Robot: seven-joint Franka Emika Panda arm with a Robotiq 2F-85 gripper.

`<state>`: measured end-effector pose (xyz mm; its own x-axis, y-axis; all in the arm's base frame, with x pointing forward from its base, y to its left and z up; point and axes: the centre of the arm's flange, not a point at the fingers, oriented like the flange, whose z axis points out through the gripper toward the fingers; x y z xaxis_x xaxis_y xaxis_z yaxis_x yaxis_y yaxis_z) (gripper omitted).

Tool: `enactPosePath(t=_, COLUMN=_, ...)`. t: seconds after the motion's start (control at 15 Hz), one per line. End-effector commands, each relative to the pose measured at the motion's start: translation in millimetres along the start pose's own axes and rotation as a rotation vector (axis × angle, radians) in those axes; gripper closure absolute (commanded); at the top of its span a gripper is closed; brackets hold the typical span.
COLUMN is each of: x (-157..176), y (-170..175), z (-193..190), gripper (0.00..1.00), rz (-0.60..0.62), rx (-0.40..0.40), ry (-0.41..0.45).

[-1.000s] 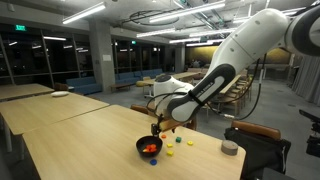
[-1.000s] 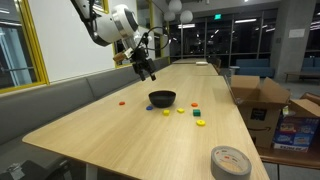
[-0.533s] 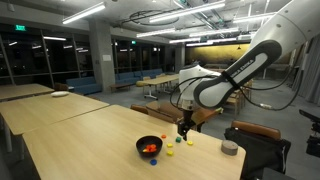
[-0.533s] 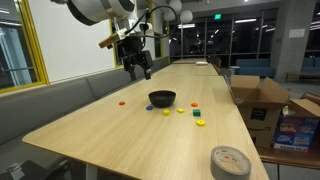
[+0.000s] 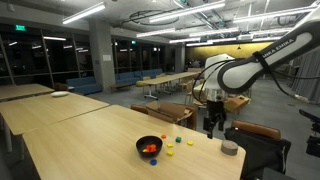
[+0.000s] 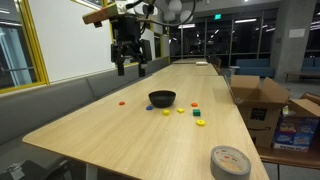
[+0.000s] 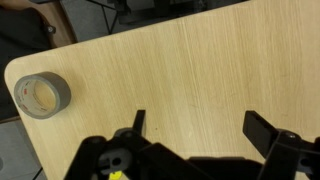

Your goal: Pick up the yellow and orange object on the table and put them in the bowl

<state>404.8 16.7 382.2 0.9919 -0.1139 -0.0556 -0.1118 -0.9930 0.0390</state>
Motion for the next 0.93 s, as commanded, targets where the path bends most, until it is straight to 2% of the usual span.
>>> enactPosePath(t=0.0, x=-29.2, y=19.6, z=-5.6, gripper=0.0, rz=-0.005, rx=0.034, ry=0.004)
enactPosePath(t=0.07, x=-32.5, y=22.3, z=-1.9, gripper=0.0, rz=0.01, rx=0.026, ry=0.008)
enactPosePath(t=0.13, x=-13.6, y=14.3, z=0.2, gripper=0.0, rz=0.005, rx=0.011, ry=-0.005)
enactPosePath(t=0.87, x=-21.4, y=19.7, z=4.9, gripper=0.0, rz=0.016, rx=0.011, ry=-0.012)
